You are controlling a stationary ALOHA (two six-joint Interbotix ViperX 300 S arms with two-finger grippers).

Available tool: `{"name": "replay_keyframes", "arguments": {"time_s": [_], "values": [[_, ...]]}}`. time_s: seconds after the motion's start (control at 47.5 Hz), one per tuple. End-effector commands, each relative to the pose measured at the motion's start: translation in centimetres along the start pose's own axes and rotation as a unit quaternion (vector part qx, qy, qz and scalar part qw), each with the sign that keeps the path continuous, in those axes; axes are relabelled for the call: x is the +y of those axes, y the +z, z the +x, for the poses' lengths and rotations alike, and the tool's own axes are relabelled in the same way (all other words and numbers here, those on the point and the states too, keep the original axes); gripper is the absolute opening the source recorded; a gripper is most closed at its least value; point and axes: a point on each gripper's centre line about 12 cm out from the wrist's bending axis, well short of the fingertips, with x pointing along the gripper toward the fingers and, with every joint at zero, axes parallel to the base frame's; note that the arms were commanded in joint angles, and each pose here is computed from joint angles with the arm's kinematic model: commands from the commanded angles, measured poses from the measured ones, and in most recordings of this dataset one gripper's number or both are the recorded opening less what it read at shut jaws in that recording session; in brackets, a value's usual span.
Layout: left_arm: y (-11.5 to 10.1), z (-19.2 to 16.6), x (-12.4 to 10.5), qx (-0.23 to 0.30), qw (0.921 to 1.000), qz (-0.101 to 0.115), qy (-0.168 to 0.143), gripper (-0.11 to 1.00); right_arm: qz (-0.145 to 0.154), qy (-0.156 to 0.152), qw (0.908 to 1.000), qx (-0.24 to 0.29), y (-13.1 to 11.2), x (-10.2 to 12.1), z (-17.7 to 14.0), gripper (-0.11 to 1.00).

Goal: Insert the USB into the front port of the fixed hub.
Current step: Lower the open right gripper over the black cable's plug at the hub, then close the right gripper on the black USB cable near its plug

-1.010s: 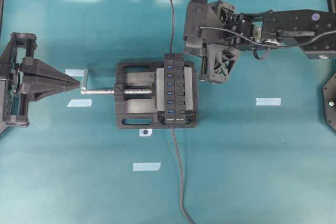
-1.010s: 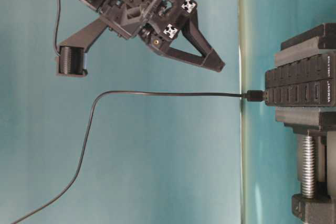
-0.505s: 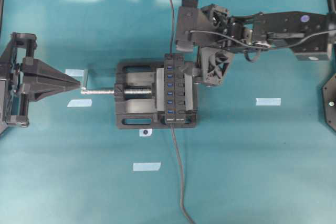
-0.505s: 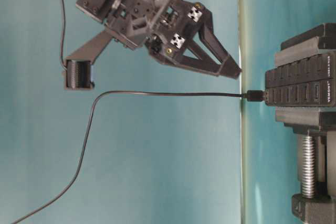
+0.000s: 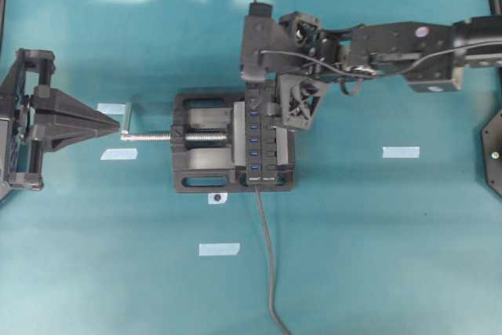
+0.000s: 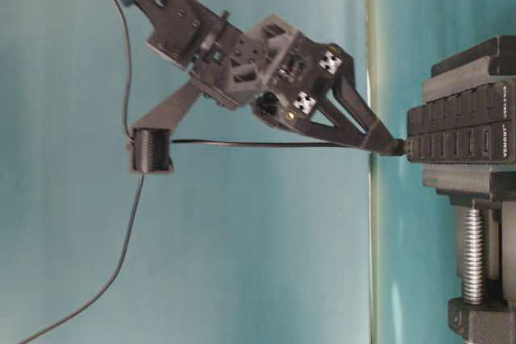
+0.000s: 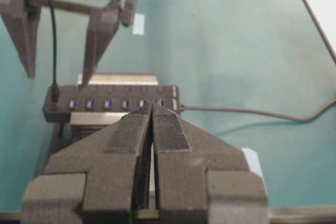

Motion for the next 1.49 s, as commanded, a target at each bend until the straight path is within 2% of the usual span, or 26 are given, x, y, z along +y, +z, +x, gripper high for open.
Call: {"name": "replay_keyframes", "arguments": {"time_s": [0.0,0.484,0.8,1.199,1.305,1.473], "values": [[0.55,0.09,-0.05,-0.007,1.0000,0.000,-0.001,0.00,-0.006,-0.001,0.9997,-0.023,1.51,-0.05,-0.60,0.83],[0.57,0.07,-0.15,-0.008,1.0000,-0.001,-0.003,0.00,-0.008,-0.002,0.9998,-0.019,1.49,-0.05,-0.18,0.80],[0.50,0.06,-0.29,-0.007,1.0000,0.001,-0.006,0.00,-0.008,-0.002,0.9998,-0.018,1.45,-0.05,-0.18,0.55],[0.57,0.06,-0.29,-0.007,1.0000,-0.001,-0.006,0.00,-0.008,0.000,0.9999,-0.006,1.52,0.11,-0.32,0.17],[0.50,0.06,-0.29,-0.007,1.0000,0.000,-0.006,0.00,-0.009,0.000,1.0000,-0.003,1.62,0.15,-0.40,0.11],[0.50,0.06,-0.29,-0.007,1.0000,-0.001,-0.006,0.00,-0.009,0.000,1.0000,-0.004,1.74,0.14,-0.43,0.09]]}}
